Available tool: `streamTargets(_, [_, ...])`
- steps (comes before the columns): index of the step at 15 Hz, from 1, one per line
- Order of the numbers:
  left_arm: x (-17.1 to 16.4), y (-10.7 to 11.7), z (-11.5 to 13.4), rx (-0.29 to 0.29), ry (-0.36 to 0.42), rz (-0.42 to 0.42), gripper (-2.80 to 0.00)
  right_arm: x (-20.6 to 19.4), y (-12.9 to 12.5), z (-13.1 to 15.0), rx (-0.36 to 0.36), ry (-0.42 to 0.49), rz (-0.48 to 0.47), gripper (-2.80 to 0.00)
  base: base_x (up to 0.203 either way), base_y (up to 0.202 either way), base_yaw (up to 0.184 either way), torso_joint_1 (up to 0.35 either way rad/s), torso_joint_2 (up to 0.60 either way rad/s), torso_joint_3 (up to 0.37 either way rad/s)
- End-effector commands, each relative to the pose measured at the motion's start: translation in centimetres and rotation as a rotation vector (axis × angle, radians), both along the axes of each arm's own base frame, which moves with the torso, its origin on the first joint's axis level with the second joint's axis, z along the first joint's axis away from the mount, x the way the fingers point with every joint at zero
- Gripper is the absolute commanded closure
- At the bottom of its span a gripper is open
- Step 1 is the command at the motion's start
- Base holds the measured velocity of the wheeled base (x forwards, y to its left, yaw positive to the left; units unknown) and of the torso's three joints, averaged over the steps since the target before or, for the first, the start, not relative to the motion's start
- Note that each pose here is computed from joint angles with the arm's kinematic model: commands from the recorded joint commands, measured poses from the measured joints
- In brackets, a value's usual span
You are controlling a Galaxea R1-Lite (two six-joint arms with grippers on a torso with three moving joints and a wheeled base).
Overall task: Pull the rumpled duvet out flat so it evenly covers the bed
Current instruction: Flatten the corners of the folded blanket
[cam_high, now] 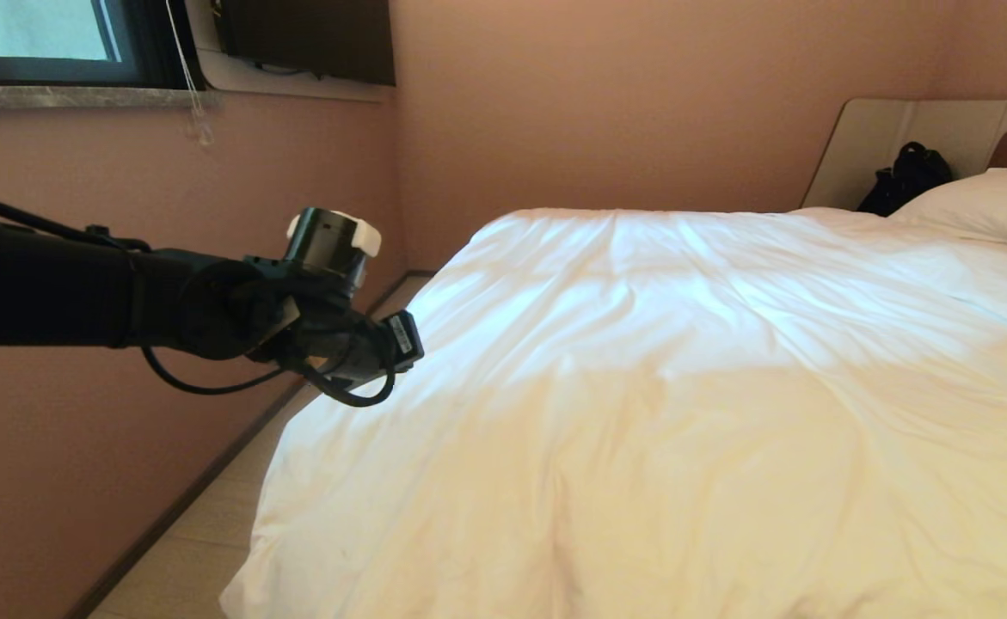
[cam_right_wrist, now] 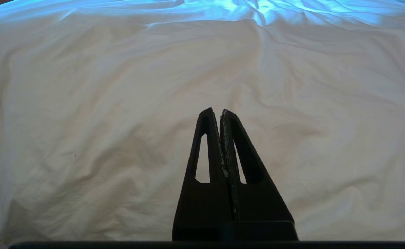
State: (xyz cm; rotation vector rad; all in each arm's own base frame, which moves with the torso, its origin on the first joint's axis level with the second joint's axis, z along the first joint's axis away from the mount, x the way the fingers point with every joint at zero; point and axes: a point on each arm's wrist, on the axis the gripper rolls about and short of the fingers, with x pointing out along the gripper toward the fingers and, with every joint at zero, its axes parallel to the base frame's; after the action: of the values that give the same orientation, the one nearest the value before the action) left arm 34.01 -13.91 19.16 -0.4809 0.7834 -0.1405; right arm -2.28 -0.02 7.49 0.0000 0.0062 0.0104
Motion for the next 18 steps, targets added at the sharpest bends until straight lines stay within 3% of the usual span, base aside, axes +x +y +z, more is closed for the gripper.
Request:
streamTargets(1, [0.8, -1.3, -1.1, 0.007, 0.02, -0.021, 0.0, 0.0, 0.0, 0.0, 0.0, 0.0, 0.0, 0.0, 0.0, 0.0, 0.0, 0.0, 0.0, 0.0])
streamTargets(5, [1.2, -2.4, -1.7, 0.015, 0.024, -0.042, 0.0, 0.0, 0.0, 0.0, 0.0, 0.001, 0.0, 0.0, 0.0, 0.0, 0.0, 0.0, 0.0, 0.0])
streamTargets(8, [0.6, -0.7, -1.7, 0.023, 0.041, -0.008, 0.0, 0.0, 0.0, 0.0, 0.0, 0.001, 0.0, 0.0, 0.0, 0.0, 0.0, 0.0, 0.0, 0.0])
streamTargets(12, [-2.4, 2.8, -1.8, 0.046, 0.084, 0.05, 0.0, 0.0, 0.0, 0.0, 0.0, 0.001, 0.0, 0.0, 0.0, 0.0, 0.0, 0.0, 0.0, 0.0])
streamTargets(16, [-2.6, 9.0, -5.9, 0.108, 0.209, 0.191, 0.0, 0.0, 0.0, 0.0, 0.0, 0.001, 0.0, 0.0, 0.0, 0.0, 0.0, 0.0, 0.0, 0.0])
streamTargets(18, [-2.8, 10.4, -8.1, 0.124, 0.217, 0.209, 0.0, 0.0, 0.0, 0.0, 0.0, 0.001, 0.0, 0.0, 0.0, 0.0, 0.0, 0.0, 0.0, 0.0])
